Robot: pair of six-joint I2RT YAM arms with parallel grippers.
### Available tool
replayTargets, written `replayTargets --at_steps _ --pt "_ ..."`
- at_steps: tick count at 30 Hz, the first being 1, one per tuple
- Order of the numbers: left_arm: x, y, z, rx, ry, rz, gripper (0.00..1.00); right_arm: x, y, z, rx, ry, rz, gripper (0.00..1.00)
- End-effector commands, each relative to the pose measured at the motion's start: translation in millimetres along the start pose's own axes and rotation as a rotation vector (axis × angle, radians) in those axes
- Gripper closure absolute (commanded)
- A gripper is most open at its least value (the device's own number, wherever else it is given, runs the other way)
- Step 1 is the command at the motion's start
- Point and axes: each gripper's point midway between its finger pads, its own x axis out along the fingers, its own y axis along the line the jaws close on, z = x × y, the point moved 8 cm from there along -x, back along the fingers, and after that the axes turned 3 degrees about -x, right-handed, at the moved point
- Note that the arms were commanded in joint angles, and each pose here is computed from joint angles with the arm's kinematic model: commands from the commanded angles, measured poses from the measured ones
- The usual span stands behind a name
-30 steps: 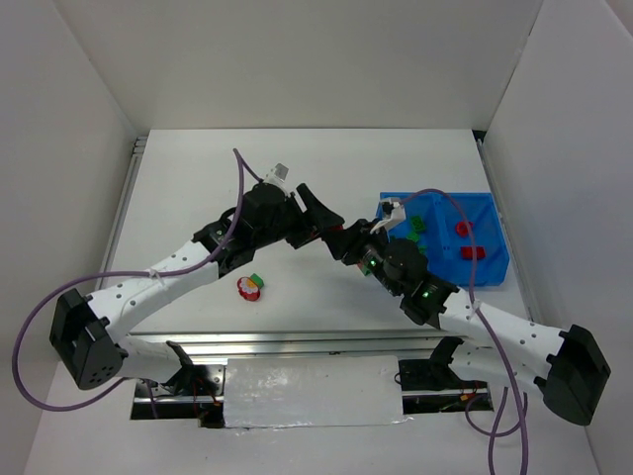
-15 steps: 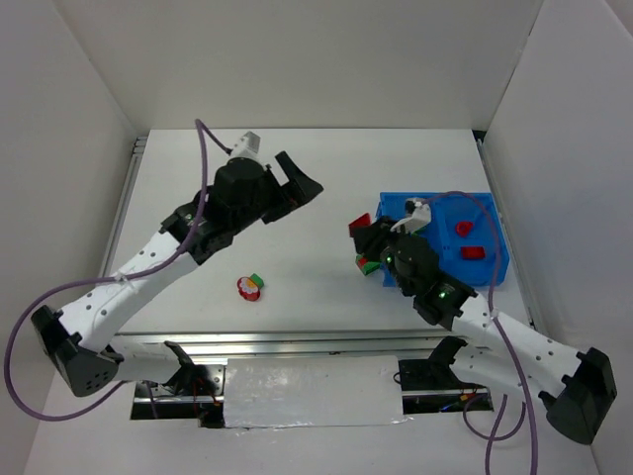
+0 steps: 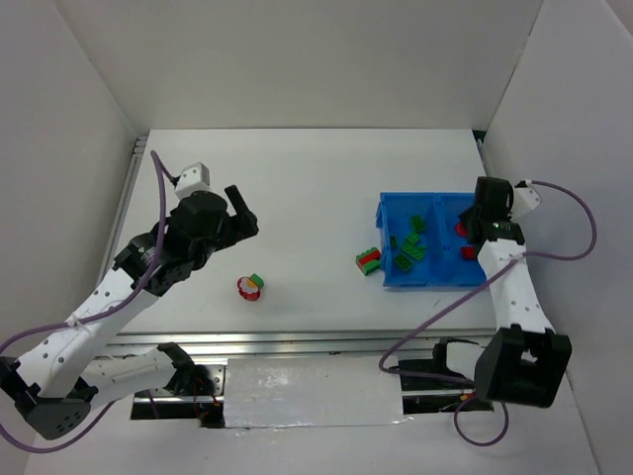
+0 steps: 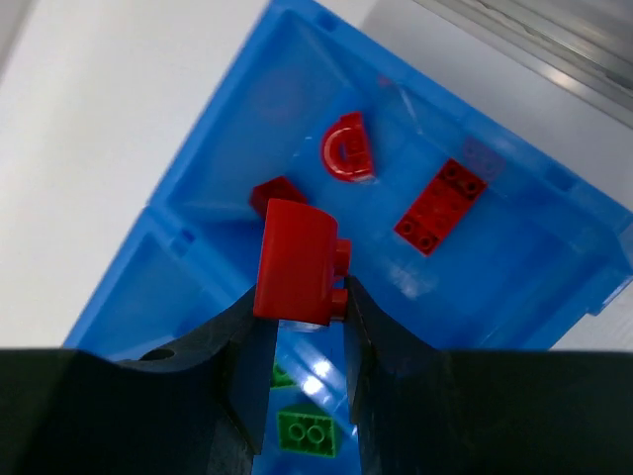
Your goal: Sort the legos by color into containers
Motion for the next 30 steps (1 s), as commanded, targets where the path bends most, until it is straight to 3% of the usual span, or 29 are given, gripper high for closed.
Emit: replayTargets --at_steps 1,2,3,4,5,7,9,15,20,26,30 --pt "-4 28 -11 0.087 0.019 0.104 0.01 11 2 14 -0.019 0.036 -0.058 0.9" --pt "-6 31 -12 0.082 0.015 0.109 0.01 18 1 9 -0.026 0.066 -0.073 0.88" --pt "-5 36 -14 0.085 0.016 0.124 0.0 21 -1 10 -0.019 0.069 -0.079 0.74" --pt "-3 40 -20 0.089 0.028 0.136 0.0 22 -1 10 -0.015 0.073 -0.077 0.57" --pt "-3 42 -22 0.09 0.027 0.136 0.0 23 -1 9 -0.005 0.07 -0.079 0.23" --pt "1 47 -29 0.09 0.043 0.154 0.01 22 0 9 -0.001 0.071 -0.064 0.15" --pt "5 50 -34 0.096 0.059 0.174 0.0 18 6 11 -0.003 0.08 -0.017 0.01" --pt "25 56 -62 0.056 0.157 0.26 0.01 -30 37 11 -0.095 0.066 0.214 0.0" --pt "38 65 -84 -0.078 0.192 0.374 0.01 -93 69 -17 -0.233 0.106 0.474 0.01" --pt "52 77 -112 -0.212 0.228 0.444 0.0 -121 72 -36 -0.264 0.145 0.603 0.0" --pt "65 83 -126 -0.22 0.234 0.501 0.01 -128 74 -51 -0.279 0.187 0.691 0.0"
